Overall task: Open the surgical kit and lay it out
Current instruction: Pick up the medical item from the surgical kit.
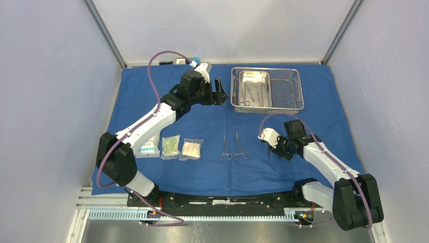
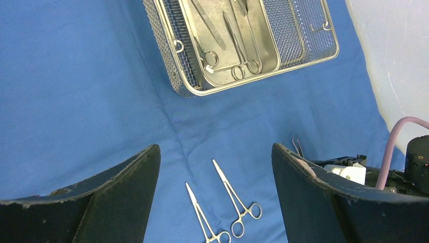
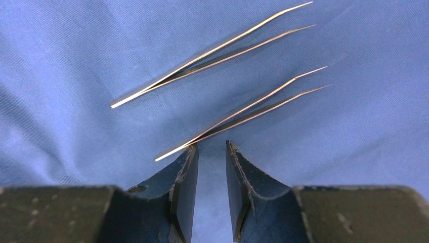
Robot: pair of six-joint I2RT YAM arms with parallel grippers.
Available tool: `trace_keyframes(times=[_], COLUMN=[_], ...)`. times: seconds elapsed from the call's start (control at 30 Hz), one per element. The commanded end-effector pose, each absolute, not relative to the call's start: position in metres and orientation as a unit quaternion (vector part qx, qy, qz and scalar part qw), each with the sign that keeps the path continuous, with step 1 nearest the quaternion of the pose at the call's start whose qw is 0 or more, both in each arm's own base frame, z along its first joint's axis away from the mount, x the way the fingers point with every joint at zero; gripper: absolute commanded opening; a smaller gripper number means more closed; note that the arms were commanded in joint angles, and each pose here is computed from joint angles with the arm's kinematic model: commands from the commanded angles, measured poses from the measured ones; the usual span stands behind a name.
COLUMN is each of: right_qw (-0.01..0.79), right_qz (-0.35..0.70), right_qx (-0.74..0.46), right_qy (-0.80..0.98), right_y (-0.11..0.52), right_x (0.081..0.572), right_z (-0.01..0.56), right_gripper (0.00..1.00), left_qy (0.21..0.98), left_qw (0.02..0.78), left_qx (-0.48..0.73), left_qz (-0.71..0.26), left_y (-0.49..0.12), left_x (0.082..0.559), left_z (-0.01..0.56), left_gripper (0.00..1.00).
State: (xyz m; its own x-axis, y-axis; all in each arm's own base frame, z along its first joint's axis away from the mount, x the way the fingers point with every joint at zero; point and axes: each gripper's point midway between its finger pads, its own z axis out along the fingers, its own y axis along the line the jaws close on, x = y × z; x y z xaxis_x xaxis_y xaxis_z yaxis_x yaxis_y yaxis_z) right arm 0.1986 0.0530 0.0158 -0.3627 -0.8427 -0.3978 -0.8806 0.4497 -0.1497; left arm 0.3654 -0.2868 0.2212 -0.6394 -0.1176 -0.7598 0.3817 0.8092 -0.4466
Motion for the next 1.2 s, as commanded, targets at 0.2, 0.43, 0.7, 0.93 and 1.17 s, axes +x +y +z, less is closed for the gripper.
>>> trace_keyframes(times=[0.2, 0.43, 0.7, 0.93, 1.17], right_qw=[0.215, 0.222, 0.22, 0.219, 0.237], right_qz=[0.061, 0.077, 0.093, 0.099, 0.045], right_qx=[-0.526, -0.523, -0.522, -0.52, -0.513], right_qy=[0.821, 0.819, 0.819, 0.82, 0.824], right_y=[0.06, 0.067, 0.072, 0.074, 0.061], right_x=[0.2, 0.201, 0.2, 0.2, 0.218], right_z=[0.016, 0.019, 0.017, 0.016, 0.027], right_gripper=[0.32, 0.32, 0.32, 0.32, 0.3], left_qy=[0.834, 0.834, 0.834, 0.834, 0.834], left_qw=[0.456, 0.455, 0.456, 0.455, 0.456], left_qx=[0.097, 0.096, 0.096, 0.096, 0.096], left_qz=[-0.295, -0.297, -0.296, -0.296, -0.294], left_y=[-0.281, -0.281, -0.28, -0.28, -0.279], left_x=[0.368, 0.367, 0.367, 0.367, 0.366], left_z=[0.243, 0.243, 0.242, 0.242, 0.242], left_gripper=[0.87, 0.87, 0.87, 0.87, 0.87])
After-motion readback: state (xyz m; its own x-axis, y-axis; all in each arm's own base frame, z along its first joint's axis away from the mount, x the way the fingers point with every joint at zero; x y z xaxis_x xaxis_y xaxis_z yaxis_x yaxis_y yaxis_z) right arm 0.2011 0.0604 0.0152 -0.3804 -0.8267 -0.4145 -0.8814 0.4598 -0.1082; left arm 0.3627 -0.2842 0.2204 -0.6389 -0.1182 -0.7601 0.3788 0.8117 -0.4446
